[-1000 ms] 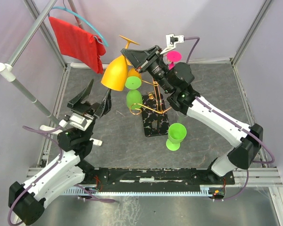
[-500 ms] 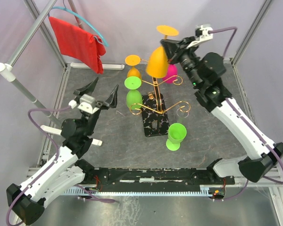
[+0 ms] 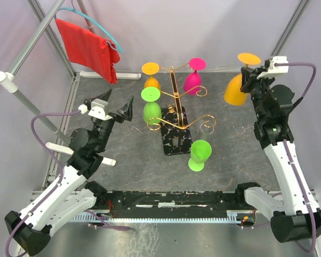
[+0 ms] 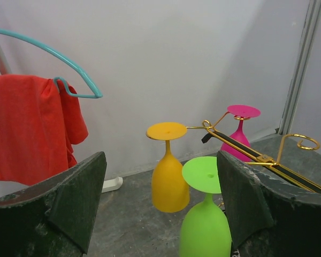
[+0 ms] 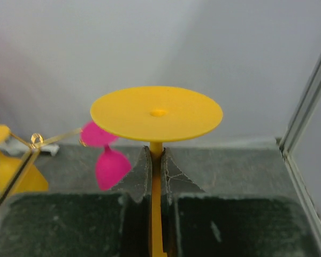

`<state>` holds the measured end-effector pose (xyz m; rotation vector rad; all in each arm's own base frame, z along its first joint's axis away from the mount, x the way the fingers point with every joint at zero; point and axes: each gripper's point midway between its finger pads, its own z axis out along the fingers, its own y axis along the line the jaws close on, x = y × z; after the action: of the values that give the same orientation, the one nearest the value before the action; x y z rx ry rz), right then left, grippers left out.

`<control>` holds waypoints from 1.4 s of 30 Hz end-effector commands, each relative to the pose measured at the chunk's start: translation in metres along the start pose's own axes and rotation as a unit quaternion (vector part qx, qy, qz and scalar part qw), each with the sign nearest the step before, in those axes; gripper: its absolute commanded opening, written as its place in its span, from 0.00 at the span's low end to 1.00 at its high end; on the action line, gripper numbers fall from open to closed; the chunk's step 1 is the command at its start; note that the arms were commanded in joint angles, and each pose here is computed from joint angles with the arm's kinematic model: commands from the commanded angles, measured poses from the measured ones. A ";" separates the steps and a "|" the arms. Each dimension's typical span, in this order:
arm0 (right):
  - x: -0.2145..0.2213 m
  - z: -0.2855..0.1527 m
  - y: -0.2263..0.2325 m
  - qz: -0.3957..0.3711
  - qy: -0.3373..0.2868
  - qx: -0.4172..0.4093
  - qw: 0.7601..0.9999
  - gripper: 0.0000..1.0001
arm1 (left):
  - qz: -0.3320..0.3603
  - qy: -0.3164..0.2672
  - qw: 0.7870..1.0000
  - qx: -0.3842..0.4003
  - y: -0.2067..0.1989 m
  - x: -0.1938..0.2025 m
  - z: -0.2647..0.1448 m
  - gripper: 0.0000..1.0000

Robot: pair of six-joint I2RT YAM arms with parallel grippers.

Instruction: Place the wine glass upside down on the wine glass rack

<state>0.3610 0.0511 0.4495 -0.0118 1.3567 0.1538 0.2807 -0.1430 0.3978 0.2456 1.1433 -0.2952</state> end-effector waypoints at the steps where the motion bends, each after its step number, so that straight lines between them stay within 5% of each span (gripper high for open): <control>1: 0.046 -0.007 -0.007 0.002 0.014 -0.031 0.999 0.01 | -0.028 -0.026 0.999 -0.013 0.006 -0.024 -0.003 0.89; 21: 0.138 -0.030 0.044 -0.096 -0.071 -0.234 0.965 0.01 | -0.031 -0.026 0.999 -0.023 0.008 -0.009 -0.008 0.88; 42: 0.154 -0.041 0.082 -0.057 -0.078 -0.349 0.932 0.01 | -0.038 -0.029 0.998 -0.035 0.010 0.002 -0.005 0.86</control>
<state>0.3527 0.1370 0.2824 -0.6242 1.1625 0.5001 0.2846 -0.1370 0.3763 0.1868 1.1657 -0.2934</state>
